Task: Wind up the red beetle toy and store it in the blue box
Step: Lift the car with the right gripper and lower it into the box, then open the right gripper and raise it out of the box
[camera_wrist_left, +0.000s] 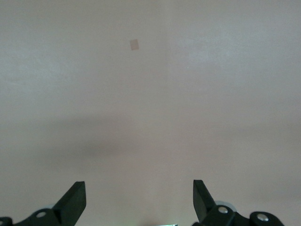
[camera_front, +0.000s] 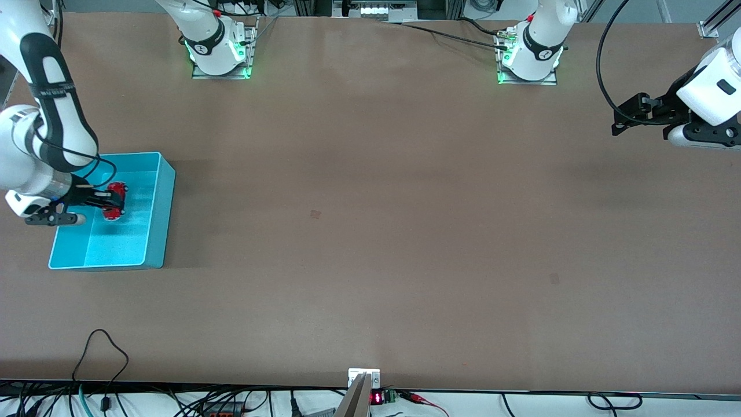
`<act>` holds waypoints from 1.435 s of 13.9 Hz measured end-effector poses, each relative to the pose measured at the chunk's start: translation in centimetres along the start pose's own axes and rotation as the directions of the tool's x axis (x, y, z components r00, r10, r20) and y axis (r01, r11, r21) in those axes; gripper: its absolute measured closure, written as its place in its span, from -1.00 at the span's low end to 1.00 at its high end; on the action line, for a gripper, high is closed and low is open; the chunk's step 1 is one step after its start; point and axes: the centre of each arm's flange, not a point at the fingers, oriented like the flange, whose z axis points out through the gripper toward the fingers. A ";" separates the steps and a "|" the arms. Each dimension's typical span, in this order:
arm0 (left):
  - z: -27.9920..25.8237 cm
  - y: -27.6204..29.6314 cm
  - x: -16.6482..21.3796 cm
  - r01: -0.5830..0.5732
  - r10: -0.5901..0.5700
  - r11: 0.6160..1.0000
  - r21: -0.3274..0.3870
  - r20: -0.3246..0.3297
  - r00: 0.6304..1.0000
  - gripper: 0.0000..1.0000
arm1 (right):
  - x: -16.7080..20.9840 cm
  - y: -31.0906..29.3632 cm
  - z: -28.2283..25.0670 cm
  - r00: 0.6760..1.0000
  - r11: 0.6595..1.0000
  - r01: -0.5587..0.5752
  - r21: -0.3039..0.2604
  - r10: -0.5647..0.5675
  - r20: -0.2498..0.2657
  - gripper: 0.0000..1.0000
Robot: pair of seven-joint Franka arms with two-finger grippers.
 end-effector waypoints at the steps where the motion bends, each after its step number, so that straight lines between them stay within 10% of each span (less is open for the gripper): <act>1: 0.0 0.0 0.0 0.000 0.000 1.000 0.000 0.000 1.000 -1.00 | 0.2 -0.3 0.7 1.000 1.000 -0.017 -0.002 0.017 -0.002 0.04; 6: 0.0 0.0 0.0 0.000 0.000 1.000 0.000 0.000 1.000 -1.00 | 0.9 -0.3 3.7 0.998 0.999 -0.034 -0.028 0.033 -0.053 0.04; 11: 0.0 0.0 0.0 0.000 0.000 1.000 0.000 0.000 1.000 -1.00 | 1.6 -1.1 2.8 0.997 0.999 -0.033 -0.030 0.031 -0.070 -0.84; 20: 0.0 0.0 0.0 -0.001 0.001 1.000 0.000 0.000 1.000 -1.00 | 3.7 -13.9 -23.6 0.993 1.000 0.007 0.030 -0.004 -0.119 -1.00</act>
